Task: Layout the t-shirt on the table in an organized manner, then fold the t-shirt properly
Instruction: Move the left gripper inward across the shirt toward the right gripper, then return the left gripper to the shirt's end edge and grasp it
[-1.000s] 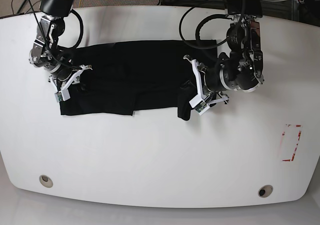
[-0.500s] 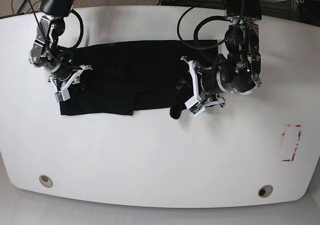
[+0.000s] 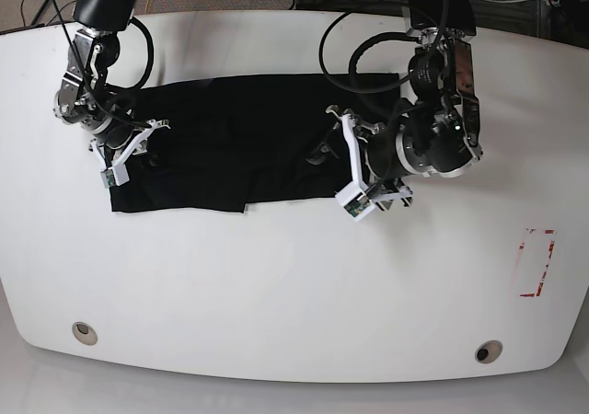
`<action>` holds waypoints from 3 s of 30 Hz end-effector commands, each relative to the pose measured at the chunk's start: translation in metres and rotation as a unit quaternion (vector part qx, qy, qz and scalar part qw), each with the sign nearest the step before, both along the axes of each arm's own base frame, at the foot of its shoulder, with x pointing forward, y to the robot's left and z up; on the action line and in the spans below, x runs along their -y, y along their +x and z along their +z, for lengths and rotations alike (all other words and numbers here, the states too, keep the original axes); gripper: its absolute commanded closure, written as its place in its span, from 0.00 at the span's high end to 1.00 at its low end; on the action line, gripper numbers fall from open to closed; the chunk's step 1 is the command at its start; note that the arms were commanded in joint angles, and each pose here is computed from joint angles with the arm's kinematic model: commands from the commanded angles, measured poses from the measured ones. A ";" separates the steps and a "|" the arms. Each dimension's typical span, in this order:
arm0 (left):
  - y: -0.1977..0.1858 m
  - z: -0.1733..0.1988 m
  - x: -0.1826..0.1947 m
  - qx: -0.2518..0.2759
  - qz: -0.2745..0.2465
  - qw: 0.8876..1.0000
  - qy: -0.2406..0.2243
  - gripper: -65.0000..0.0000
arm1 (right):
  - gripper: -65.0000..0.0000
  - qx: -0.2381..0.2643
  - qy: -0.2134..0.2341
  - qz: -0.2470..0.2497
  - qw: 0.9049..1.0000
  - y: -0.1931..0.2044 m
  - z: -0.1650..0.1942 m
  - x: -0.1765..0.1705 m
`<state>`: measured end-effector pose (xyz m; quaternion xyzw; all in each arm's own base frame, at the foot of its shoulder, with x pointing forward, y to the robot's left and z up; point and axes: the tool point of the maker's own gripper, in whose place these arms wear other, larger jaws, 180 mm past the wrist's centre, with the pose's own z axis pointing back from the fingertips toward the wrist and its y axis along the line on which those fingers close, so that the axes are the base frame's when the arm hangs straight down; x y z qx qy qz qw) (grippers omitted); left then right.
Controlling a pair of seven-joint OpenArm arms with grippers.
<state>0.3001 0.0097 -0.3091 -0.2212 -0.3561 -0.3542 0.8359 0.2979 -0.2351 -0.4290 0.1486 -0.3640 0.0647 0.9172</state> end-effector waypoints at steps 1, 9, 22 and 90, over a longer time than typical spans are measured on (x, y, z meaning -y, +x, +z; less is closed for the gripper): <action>0.010 0.007 -0.022 0.017 0.024 1.000 0.008 0.59 | 0.18 -0.033 -0.025 0.008 0.999 -0.011 -0.009 0.007; 0.009 -0.021 -0.077 -0.025 0.081 0.996 0.036 0.59 | 0.18 -0.032 -0.023 0.008 0.999 -0.011 -0.009 0.007; 0.007 -0.053 -0.076 -0.073 0.088 0.993 0.013 0.59 | 0.18 -0.033 -0.023 0.008 0.999 -0.011 -0.009 0.007; 0.016 -0.010 -0.025 0.025 -0.034 0.997 0.068 0.58 | 0.18 -0.031 -0.011 0.008 0.999 -0.009 -0.011 -0.004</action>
